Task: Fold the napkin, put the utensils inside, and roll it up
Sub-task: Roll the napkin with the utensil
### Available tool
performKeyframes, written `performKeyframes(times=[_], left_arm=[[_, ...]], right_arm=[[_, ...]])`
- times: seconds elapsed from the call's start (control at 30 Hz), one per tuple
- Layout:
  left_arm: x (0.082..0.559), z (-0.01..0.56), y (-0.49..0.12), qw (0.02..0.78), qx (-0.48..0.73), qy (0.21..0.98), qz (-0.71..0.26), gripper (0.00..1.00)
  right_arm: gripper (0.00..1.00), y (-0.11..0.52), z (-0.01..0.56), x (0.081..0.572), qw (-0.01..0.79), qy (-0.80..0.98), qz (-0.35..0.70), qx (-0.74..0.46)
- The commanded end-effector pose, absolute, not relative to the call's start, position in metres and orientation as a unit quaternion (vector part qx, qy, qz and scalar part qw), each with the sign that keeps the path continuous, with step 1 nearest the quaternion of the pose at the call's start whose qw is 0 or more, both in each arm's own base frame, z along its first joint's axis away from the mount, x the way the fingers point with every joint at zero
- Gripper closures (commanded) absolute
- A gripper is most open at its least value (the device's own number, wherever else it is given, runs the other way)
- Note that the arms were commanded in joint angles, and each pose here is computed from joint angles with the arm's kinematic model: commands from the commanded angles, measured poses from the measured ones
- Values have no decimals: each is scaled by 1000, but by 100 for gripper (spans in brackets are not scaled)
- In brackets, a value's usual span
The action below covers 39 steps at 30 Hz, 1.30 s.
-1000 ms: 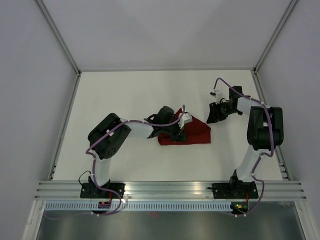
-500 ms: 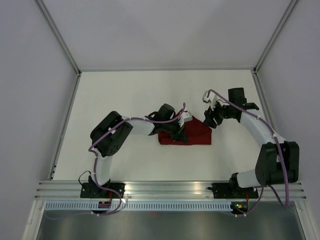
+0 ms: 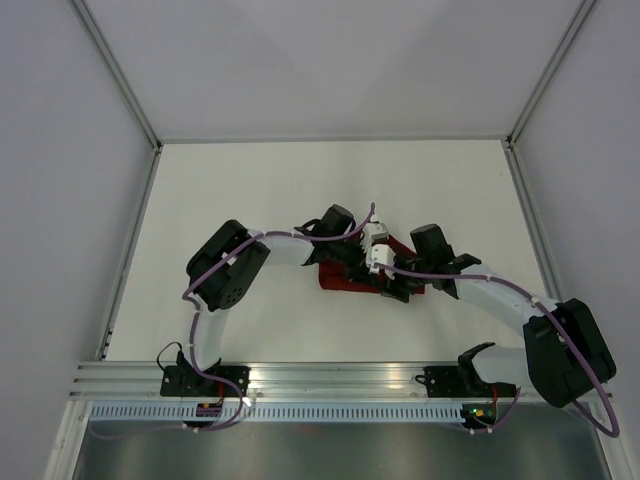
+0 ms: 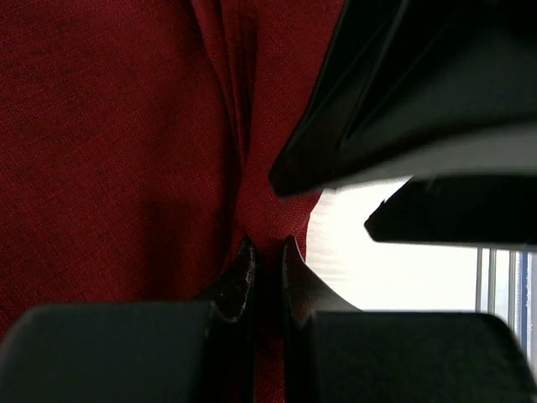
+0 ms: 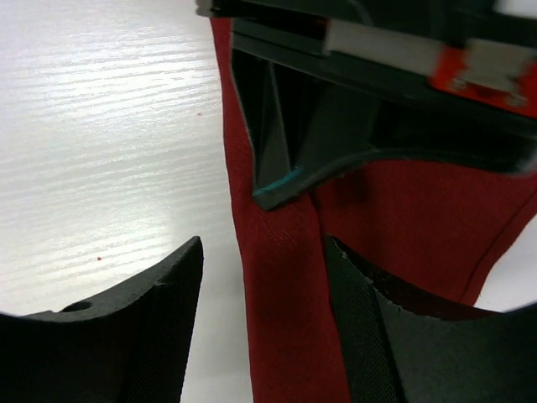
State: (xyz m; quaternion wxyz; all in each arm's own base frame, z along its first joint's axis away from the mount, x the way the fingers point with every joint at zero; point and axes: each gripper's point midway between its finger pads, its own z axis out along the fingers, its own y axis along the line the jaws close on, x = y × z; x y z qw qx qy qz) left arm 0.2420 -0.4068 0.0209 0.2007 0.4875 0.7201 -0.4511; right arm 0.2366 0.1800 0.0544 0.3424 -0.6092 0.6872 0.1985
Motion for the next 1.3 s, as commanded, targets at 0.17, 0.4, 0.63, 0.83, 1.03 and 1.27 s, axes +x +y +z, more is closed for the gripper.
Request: performKeyframes(times=[0.17, 0.4, 0.63, 0.83, 1.03, 1.27], left_arm=[[183, -73, -334, 15, 461, 812, -357, 92], [185, -64, -336, 19, 458, 810, -366, 81], [201, -46, -342, 61, 463, 805, -366, 71], [219, -21, -350, 107, 451, 802, -377, 68], [246, 12, -357, 169, 403, 809, -394, 64], [283, 53, -356, 250, 338, 810, -408, 62]], right_arm=[[33, 191, 40, 248, 379, 649, 124, -648], [42, 179, 23, 244, 352, 661, 107, -654], [60, 173, 12, 236, 328, 667, 108, -661], [80, 172, 8, 233, 315, 674, 113, -659], [84, 172, 3, 228, 301, 678, 122, -660], [86, 176, 4, 227, 288, 680, 138, -660]])
